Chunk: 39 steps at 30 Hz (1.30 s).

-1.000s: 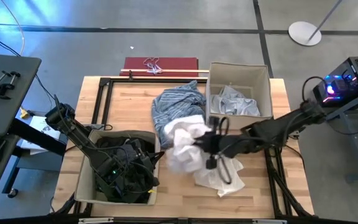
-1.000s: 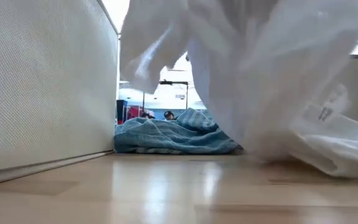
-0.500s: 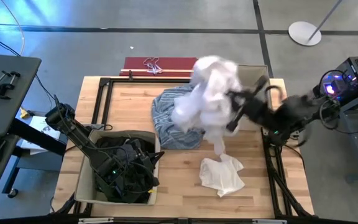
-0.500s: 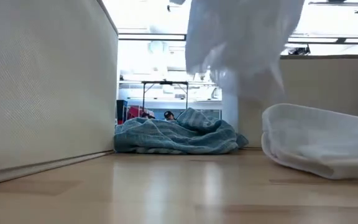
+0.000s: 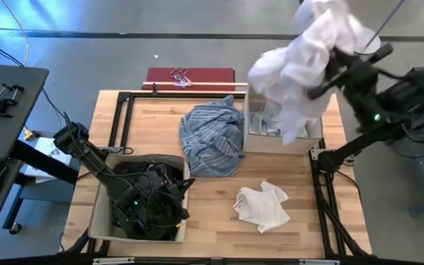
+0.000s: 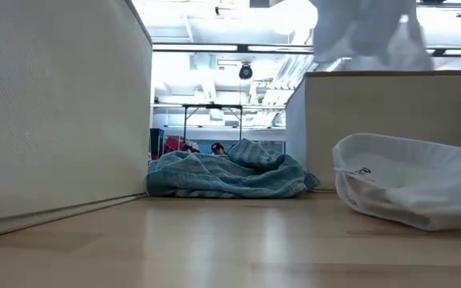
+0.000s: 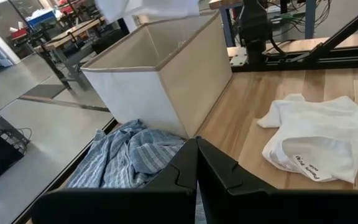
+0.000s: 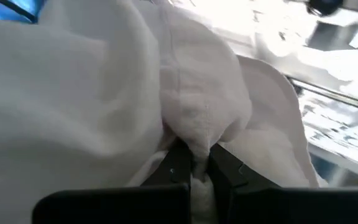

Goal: Sort clothes
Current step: Put the white shirt into the top laundry organizer

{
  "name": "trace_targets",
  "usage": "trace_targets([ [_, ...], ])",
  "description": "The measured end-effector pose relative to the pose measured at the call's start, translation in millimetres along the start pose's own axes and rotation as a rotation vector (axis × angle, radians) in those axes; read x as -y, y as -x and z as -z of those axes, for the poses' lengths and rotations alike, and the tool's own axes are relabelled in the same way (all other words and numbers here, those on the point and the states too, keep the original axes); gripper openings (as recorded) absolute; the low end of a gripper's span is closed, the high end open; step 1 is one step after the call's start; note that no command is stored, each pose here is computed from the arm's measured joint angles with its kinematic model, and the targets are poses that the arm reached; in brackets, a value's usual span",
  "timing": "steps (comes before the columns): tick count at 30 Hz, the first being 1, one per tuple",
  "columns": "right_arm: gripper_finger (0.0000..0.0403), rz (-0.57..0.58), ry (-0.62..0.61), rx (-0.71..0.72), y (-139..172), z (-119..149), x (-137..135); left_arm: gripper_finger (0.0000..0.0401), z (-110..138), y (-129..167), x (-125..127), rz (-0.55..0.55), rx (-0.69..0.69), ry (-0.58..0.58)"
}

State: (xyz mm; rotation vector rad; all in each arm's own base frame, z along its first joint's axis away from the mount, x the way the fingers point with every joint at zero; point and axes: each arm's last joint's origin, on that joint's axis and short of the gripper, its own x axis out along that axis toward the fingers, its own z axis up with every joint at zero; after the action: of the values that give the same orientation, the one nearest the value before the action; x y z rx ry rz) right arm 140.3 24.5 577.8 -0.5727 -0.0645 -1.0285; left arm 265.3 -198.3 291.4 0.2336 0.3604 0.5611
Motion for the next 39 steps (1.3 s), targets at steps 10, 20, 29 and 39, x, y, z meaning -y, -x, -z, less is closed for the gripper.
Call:
trace_targets([
  [10, 0.0006, 0.102, 0.029, -0.151, -16, 11, 19, 0.0000, 0, 0, 0, 0.000, 0.000, 0.001],
  [20, 0.0007, -0.114, 0.040, -0.262, -43, 75, -15, 0.0000, 0, 0, 0, -0.001, 0.000, 0.003],
  [29, 0.0007, -0.309, 0.031, -0.638, -74, 140, -34, 0.0000, 0, 0, 0, -0.001, 0.000, 0.001],
  [39, 0.0007, -0.458, 0.052, -0.989, -107, 195, -75, 0.0000, 0, 0, 0, -0.001, -0.001, 0.001],
])
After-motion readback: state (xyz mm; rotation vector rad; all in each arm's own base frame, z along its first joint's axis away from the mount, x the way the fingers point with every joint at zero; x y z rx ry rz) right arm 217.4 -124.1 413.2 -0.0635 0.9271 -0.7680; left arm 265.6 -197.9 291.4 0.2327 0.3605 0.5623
